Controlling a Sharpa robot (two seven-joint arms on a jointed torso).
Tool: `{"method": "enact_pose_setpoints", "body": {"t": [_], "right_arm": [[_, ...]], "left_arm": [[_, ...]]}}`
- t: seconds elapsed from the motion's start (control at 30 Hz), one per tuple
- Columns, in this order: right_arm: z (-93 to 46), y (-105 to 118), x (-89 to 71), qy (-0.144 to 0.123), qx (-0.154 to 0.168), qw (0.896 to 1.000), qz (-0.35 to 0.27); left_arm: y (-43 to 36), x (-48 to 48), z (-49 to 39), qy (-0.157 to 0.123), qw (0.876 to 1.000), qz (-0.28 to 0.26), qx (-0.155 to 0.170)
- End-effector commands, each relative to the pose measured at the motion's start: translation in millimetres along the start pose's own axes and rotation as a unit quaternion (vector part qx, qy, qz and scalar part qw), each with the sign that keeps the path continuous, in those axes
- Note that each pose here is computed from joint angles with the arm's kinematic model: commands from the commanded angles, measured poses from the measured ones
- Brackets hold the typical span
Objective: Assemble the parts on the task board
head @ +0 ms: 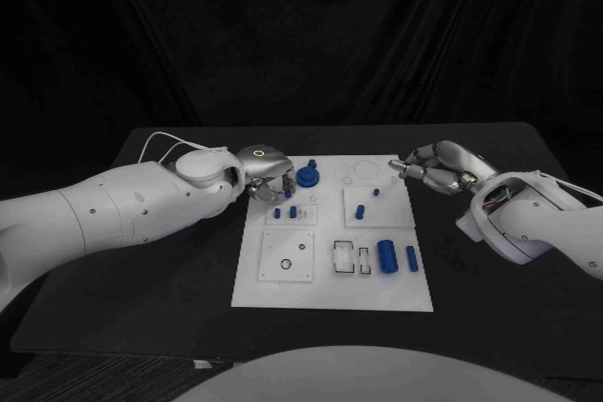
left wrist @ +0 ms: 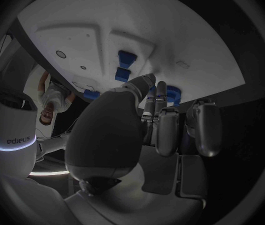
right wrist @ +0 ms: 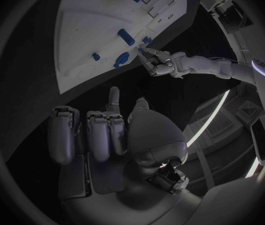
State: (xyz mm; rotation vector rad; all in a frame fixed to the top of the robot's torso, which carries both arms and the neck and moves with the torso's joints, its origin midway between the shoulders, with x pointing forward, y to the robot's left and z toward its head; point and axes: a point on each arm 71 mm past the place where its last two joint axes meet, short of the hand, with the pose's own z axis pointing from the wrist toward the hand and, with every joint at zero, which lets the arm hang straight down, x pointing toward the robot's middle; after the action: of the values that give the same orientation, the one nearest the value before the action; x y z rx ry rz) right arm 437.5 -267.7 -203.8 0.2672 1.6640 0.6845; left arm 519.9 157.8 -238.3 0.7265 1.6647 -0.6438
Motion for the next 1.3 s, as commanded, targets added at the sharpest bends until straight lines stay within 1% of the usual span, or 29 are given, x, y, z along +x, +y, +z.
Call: {"method": "enact_pose_setpoints", "body": {"t": [0.03, 0.47, 0.73, 0.87, 1.0, 1.13, 1.3], "right_arm": [[-0.7, -1, 0.2, -0.002, 0.005, 1.0, 0.0], [-0.3, 0, 0.9, -0.001, 0.005, 1.0, 0.0], [-0.5, 0, 0.9, 0.0, 0.006, 1.0, 0.0], [-0.8, -1, 0.6, 0.0, 0.006, 1.0, 0.0], [-1.4, -1, 0.3, -0.001, 0.007, 1.0, 0.0], [-2.5, -1, -0.7, -0.003, 0.008, 1.0, 0.001], [-3.4, 0, -4.5, -0.009, 0.008, 1.0, 0.001]], "left_arm": [[-3.0, 2.4, 1.1, 0.005, 1.0, -0.003, 0.004], [-4.5, 5.8, 2.8, 0.015, 1.0, -0.006, 0.003], [-2.3, 9.0, 3.2, 0.023, 1.0, -0.008, -0.008], [0.4, 9.2, 1.7, 0.019, 1.0, -0.007, -0.017], [4.7, 7.0, -2.1, -0.003, 1.0, -0.002, -0.025], [10.4, 4.4, -8.5, -0.026, 0.999, 0.003, -0.031], [20.2, -2.6, -21.4, -0.061, 0.997, 0.014, -0.041]]}}
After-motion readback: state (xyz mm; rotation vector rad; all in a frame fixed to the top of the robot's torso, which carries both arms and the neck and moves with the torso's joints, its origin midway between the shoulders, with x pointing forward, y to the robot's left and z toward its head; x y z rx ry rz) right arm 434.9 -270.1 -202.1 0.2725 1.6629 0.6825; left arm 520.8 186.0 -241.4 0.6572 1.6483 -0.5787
